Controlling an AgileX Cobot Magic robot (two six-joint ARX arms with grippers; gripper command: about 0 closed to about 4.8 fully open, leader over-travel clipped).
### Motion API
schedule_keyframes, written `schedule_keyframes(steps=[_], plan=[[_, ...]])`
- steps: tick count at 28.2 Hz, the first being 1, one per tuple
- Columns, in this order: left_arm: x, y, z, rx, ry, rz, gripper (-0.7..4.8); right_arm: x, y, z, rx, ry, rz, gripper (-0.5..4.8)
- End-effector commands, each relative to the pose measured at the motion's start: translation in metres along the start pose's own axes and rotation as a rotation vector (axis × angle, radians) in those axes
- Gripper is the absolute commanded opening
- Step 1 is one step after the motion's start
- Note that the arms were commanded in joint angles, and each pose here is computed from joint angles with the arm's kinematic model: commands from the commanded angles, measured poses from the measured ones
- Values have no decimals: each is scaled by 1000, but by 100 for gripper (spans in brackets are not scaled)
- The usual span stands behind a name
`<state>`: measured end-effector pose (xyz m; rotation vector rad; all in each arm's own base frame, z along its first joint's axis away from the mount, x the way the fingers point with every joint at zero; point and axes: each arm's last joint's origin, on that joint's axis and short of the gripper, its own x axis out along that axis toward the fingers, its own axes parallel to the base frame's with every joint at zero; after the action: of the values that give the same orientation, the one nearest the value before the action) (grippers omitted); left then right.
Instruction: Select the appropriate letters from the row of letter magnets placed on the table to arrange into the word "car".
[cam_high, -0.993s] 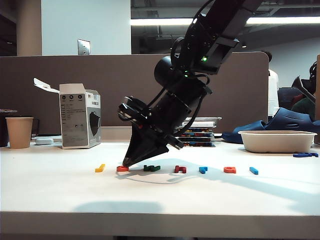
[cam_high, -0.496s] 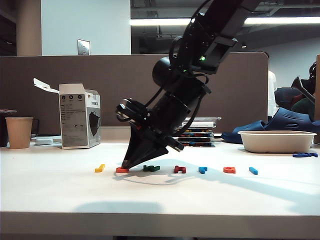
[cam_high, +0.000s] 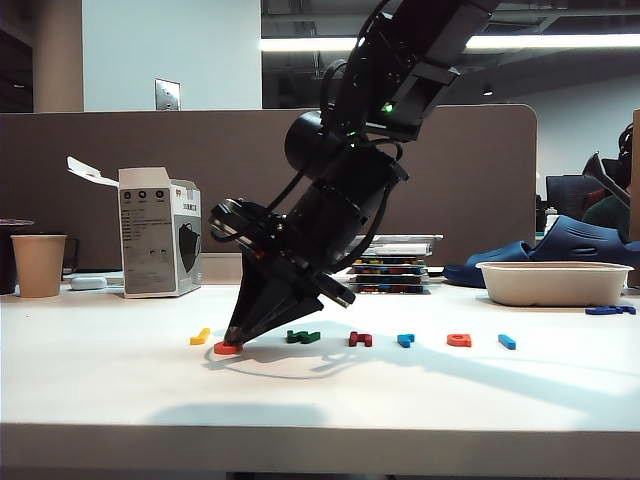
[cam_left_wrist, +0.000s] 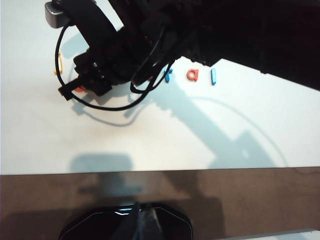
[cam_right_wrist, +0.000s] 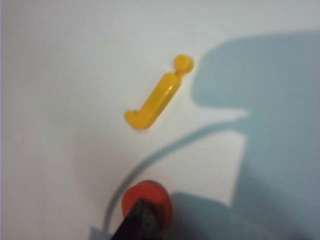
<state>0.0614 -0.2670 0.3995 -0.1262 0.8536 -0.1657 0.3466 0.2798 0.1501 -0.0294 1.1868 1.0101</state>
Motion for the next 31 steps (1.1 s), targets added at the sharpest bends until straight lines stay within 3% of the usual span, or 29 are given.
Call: schedule_keyframes(steps=[1,17,26,31], plan=[[-1,1,1,6,-6,5,-5,-2,4,-6,18,64,-5,-6],[-1,1,1,6,-6,5,-5,-28,20,-12,10,137,-4,-6],[-1,1,1,6,-6,5,-5,-43,25,-6,-12,85,-11,-6],[-1,1,1,6,-6,5,-5,-68,18,0,-15,9,-114,-6]])
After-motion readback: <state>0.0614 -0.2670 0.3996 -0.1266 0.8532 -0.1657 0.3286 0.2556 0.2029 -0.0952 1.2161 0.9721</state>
